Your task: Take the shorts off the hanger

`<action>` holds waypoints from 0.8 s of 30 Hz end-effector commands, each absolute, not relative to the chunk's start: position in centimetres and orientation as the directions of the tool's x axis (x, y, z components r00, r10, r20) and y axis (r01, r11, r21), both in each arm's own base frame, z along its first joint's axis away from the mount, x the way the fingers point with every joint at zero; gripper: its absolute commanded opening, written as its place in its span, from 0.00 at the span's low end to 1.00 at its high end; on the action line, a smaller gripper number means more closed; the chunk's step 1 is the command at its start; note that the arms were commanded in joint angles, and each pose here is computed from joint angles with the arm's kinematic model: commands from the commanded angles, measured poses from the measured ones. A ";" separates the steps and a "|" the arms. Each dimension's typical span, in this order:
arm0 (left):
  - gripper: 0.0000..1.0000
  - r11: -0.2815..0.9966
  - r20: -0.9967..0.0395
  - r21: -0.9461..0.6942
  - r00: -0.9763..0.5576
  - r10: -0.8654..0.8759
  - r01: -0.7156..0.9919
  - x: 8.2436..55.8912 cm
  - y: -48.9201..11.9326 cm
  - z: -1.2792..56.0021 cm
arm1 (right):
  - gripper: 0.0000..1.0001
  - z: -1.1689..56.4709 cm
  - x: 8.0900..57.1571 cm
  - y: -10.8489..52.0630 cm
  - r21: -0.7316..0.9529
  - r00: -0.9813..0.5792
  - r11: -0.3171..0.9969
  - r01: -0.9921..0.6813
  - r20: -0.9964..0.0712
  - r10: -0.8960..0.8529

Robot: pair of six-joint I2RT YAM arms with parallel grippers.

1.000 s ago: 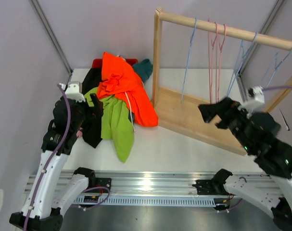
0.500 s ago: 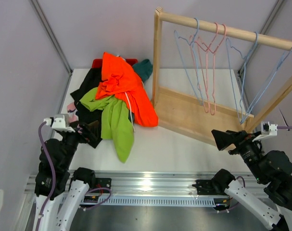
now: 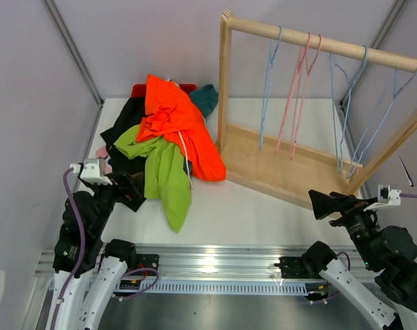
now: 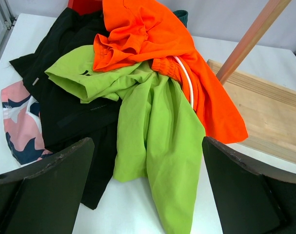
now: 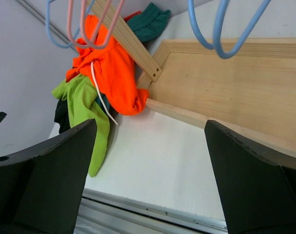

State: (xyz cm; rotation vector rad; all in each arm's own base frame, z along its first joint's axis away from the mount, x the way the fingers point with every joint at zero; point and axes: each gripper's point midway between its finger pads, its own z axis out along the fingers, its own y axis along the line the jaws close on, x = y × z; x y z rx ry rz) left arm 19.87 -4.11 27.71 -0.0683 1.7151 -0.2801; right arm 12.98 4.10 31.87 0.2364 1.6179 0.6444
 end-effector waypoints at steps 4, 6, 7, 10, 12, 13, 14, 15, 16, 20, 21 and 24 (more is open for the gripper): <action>0.99 0.965 -0.965 -0.229 -0.163 -0.208 0.124 20.5 -4.5 27.9 | 0.99 32.8 13.4 5.6 0.477 -0.143 0.832 -0.284 -0.879 0.455; 0.99 0.966 -0.964 -0.229 -0.164 -0.207 0.124 20.5 -4.5 27.9 | 0.99 32.8 13.4 5.5 0.474 -0.138 0.836 -0.277 -0.880 0.454; 0.99 0.966 -0.964 -0.228 -0.167 -0.207 0.122 20.5 -4.4 27.8 | 0.99 32.6 13.5 5.5 0.473 -0.141 0.838 -0.272 -0.881 0.451; 0.99 0.967 -0.964 -0.228 -0.170 -0.206 0.118 20.6 -4.4 27.7 | 0.99 32.5 13.6 5.5 0.471 -0.142 0.840 -0.270 -0.882 0.449; 0.99 0.967 -0.962 -0.228 -0.177 -0.206 0.113 20.7 -4.4 27.5 | 1.00 32.5 13.6 5.5 0.470 -0.143 0.841 -0.268 -0.882 0.448; 0.99 0.967 -0.962 -0.227 -0.178 -0.206 0.111 20.7 -4.4 27.5 | 0.99 32.5 13.6 5.5 0.471 -0.140 0.841 -0.266 -0.882 0.449; 0.99 0.968 -0.962 -0.228 -0.174 -0.208 0.106 20.7 -4.2 27.6 | 0.99 32.5 13.6 5.4 0.472 -0.137 0.841 -0.266 -0.882 0.451; 0.99 0.968 -0.962 -0.229 -0.177 -0.209 0.103 20.7 -4.2 27.5 | 0.99 32.4 13.6 5.4 0.471 -0.138 0.841 -0.265 -0.882 0.450; 0.99 0.968 -0.963 -0.229 -0.170 -0.210 0.100 20.7 -4.1 27.8 | 0.99 32.5 13.6 5.4 0.472 -0.137 0.841 -0.266 -0.882 0.451; 0.99 0.969 -0.960 -0.229 -0.184 -0.210 0.089 20.9 -4.1 27.3 | 0.99 32.5 13.4 5.4 0.472 -0.135 0.838 -0.273 -0.882 0.452; 0.99 0.970 -0.958 -0.229 -0.194 -0.210 0.083 21.0 -4.0 27.1 | 0.99 32.5 13.3 5.5 0.472 -0.135 0.836 -0.279 -0.881 0.453; 0.99 0.971 -0.958 -0.228 -0.197 -0.209 0.078 21.1 -4.0 27.0 | 0.99 32.7 13.2 5.5 0.472 -0.130 0.834 -0.288 -0.882 0.454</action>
